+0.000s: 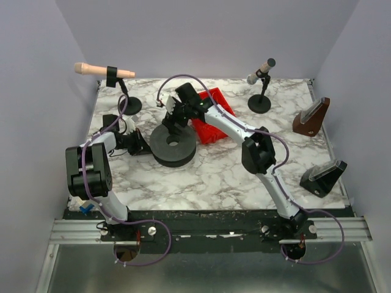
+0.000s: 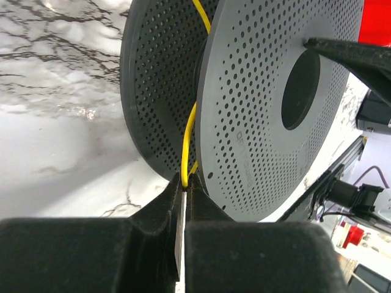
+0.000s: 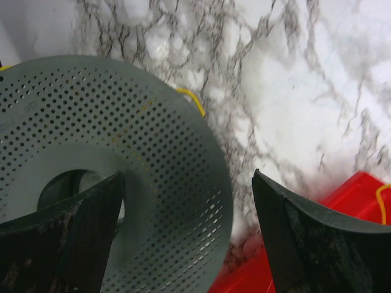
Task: Wrap the cables
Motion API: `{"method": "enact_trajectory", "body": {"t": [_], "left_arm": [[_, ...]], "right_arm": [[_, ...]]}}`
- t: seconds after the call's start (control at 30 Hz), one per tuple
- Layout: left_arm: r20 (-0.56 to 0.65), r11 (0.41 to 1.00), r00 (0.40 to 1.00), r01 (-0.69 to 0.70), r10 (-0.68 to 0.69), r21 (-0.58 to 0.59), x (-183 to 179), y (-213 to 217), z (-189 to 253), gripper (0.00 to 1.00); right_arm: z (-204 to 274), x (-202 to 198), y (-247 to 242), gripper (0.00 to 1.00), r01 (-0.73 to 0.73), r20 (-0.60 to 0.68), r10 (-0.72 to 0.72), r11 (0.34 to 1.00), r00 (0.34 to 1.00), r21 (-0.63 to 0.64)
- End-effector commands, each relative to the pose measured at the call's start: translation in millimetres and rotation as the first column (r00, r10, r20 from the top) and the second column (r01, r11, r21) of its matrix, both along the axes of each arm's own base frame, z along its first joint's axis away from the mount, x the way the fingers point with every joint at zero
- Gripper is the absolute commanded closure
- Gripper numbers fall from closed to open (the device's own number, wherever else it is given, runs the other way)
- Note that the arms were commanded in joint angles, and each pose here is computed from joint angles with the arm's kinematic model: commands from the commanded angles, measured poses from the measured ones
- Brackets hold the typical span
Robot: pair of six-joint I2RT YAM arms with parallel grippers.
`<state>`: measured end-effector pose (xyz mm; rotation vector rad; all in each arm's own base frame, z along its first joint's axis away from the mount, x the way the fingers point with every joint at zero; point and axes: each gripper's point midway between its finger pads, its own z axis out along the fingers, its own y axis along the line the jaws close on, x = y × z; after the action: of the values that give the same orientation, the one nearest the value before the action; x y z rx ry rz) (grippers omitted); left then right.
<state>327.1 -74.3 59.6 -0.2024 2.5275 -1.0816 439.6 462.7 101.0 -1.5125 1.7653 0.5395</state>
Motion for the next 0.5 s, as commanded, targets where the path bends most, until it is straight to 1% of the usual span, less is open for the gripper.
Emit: {"method": "enact_trajectory", "body": {"t": [0.0, 0.1, 0.17, 0.23, 0.27, 0.33, 0.43, 0.47], "left_arm": [[-0.002, 0.999, 0.999, 0.043, -0.043, 0.013, -6, -8, 1, 0.86], [0.004, 0.997, 0.997, 0.073, -0.073, 0.011, -7, -8, 13, 0.73], [0.018, 0.994, 0.994, 0.107, -0.107, 0.022, -8, -8, 27, 0.64], [0.011, 0.987, 0.988, 0.151, -0.152, 0.057, -16, -5, 38, 0.55], [0.019, 0.981, 0.985, 0.172, -0.174, 0.093, -19, -1, 41, 0.48], [0.010, 0.968, 0.979, 0.202, -0.206, 0.147, -30, 5, 43, 0.46], [-0.011, 0.954, 0.969, 0.243, -0.245, 0.173, -43, 9, 43, 0.46], [-0.011, 0.951, 0.966, 0.254, -0.257, 0.175, -46, 9, 45, 0.48]], "right_arm": [[-19, -26, -32, 0.08, 0.086, -0.108, -0.098, 0.990, 0.989, -0.113], [-15, -30, -30, 0.09, 0.092, -0.127, -0.101, 0.993, 0.987, -0.076], [-9, -26, -28, 0.09, 0.098, -0.113, -0.103, 0.994, 0.988, -0.051], [-3, -22, -26, 0.10, 0.098, -0.095, -0.101, 0.994, 0.990, -0.037], [-2, -19, -27, 0.10, 0.103, -0.089, -0.105, 0.994, 0.990, -0.035], [-1, -21, -27, 0.10, 0.101, -0.096, -0.104, 0.994, 0.990, -0.032], [-2, -27, -27, 0.12, 0.096, -0.117, -0.098, 0.995, 0.988, -0.021], [1, -28, -26, 0.12, 0.095, -0.120, -0.096, 0.995, 0.988, -0.009]]}}
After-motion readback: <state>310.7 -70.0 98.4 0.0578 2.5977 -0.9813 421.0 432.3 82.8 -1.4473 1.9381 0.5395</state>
